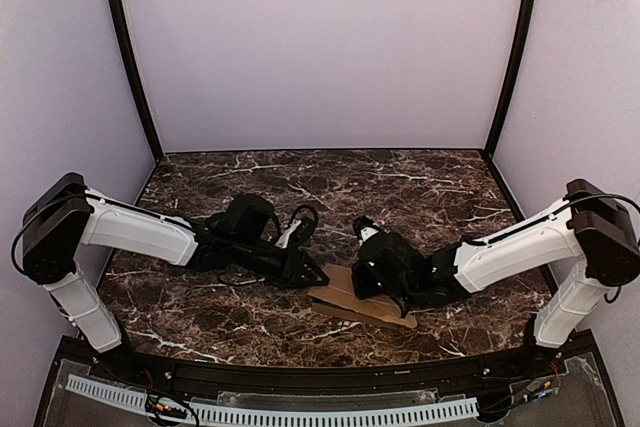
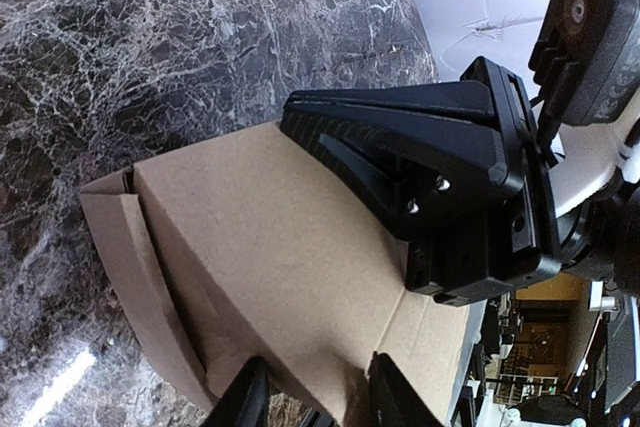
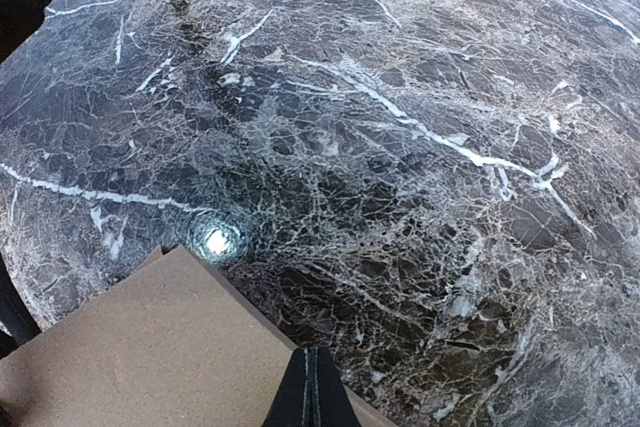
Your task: Fold the paper box
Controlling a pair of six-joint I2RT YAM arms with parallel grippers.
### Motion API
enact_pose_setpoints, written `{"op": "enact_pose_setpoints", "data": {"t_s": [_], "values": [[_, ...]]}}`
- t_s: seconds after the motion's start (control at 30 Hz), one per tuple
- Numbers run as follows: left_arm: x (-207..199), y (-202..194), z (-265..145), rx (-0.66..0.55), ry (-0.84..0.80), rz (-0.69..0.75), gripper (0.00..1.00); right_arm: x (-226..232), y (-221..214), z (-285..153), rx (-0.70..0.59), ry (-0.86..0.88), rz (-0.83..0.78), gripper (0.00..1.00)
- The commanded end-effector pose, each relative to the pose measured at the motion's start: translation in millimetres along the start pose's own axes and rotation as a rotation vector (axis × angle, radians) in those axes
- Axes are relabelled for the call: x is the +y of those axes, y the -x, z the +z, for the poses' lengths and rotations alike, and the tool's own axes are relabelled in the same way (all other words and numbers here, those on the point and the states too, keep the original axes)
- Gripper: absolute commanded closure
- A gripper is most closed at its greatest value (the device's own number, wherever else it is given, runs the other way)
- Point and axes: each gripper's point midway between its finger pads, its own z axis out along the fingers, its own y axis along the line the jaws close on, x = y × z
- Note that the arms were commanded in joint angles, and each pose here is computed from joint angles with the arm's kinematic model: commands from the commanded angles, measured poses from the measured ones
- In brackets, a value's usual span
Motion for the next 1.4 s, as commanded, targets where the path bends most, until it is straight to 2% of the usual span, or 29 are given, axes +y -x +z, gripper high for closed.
{"op": "enact_pose_setpoints", "data": {"t_s": [0.0,0.17,0.27,0.5,0.93,1.13,1.37], "values": [[1.1,-11.3,4.2,0.036,-0.028,0.007,0.69,-3.1,-24.4,4.4,0.06,-0.019,-0.045,1.0],[4.6,-12.9,5.3,0.041,-0.019,0.008,0.8,-2.1,-23.8,4.9,0.06,-0.019,-0.047,1.0],[6.4,-13.6,6.2,0.044,-0.014,0.007,0.83,-1.3,-22.2,4.2,0.056,-0.02,-0.046,1.0],[19.5,-16.9,5.1,0.042,0.047,0.017,0.75,1.8,-12.6,-2.0,0.038,-0.006,-0.049,1.0],[35.7,-22.4,14.7,0.075,0.081,0.023,0.71,13.2,23.1,-32.6,-0.016,0.058,-0.055,1.0],[35.2,-21.6,16.5,0.081,0.081,0.03,0.71,19.3,18.4,-52.5,0.037,0.145,-0.06,1.0],[38.9,-23.1,17.8,0.09,0.092,0.036,0.71,14.5,-21.7,-69.6,0.182,0.222,-0.03,1.0]]}}
